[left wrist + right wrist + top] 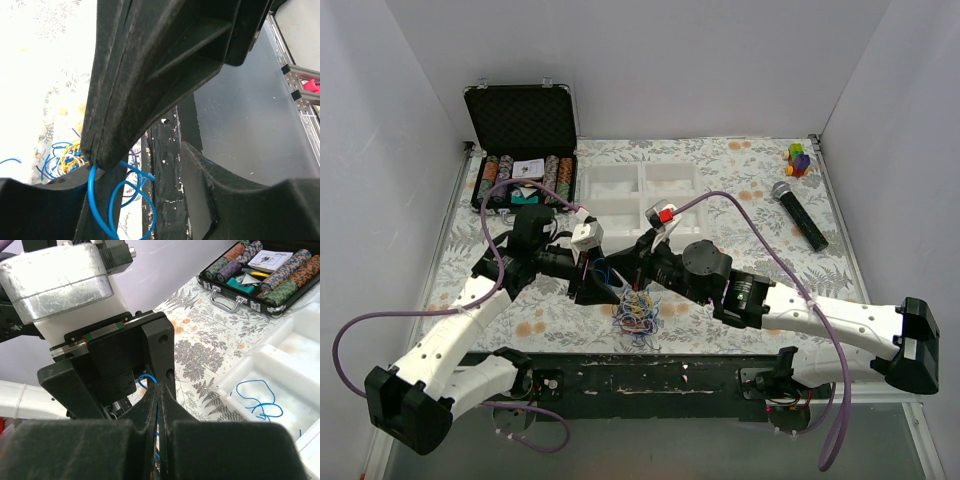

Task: Untangle the cables
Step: Untie the cable.

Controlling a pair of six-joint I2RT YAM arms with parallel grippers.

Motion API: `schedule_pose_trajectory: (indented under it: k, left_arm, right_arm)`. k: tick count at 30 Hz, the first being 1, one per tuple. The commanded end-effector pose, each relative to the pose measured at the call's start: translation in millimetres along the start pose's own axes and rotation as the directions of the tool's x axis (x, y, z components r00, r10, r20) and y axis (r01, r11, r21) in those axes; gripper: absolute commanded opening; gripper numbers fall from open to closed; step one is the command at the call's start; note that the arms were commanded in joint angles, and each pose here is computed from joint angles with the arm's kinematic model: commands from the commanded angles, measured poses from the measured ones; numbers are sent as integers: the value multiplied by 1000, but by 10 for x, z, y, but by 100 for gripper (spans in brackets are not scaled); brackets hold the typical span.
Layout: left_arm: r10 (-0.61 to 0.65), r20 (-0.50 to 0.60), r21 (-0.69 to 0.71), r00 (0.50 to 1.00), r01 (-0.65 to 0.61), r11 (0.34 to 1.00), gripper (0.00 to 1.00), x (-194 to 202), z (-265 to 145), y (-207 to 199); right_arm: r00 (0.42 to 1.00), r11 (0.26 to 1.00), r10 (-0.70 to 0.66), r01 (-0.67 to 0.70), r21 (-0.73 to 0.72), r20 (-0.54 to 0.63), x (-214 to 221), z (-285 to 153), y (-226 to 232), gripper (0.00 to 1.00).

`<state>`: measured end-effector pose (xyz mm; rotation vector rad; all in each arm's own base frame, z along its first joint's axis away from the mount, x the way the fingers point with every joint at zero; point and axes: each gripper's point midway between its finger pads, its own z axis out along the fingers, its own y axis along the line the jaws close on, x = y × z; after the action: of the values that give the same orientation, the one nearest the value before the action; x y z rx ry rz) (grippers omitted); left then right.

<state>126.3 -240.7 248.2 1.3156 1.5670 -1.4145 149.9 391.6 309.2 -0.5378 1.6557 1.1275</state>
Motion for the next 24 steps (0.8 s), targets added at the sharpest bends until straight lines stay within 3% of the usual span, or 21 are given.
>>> schedule_pose_trajectory:
  k: [1,7,8,10,11,21,24]
  left_arm:
    - [48,-2,-30,999,-48,998,43,-107,-31,-15]
    - [49,-10,-81,999,-50,995,38,-74,-44,49]
    - [54,-7,-88,998,-55,995,32,-80,-44,63]
    - [77,1,-102,997,-76,992,5,-130,-49,86]
    - [78,4,-124,997,-77,989,0,-166,-51,126]
    - [21,67,-79,998,-15,997,5,-397,-30,34]
    - [19,70,-65,997,-14,998,0,-382,-28,9]
  right_arm:
    - [994,1000,-7,6,9,113,-407,-118,65,1]
    - [990,1000,1,-2,3,142,-490,-216,69,1]
    - [990,1000,1,-2,3,142,-493,-217,70,1]
    - [991,1000,4,-5,6,135,-470,-205,64,1]
    - [991,1000,6,-7,7,131,-453,-197,59,1]
    - [994,1000,31,-31,-5,109,-334,-132,65,1]
    - [994,999,32,-32,-6,105,-327,-122,67,1]
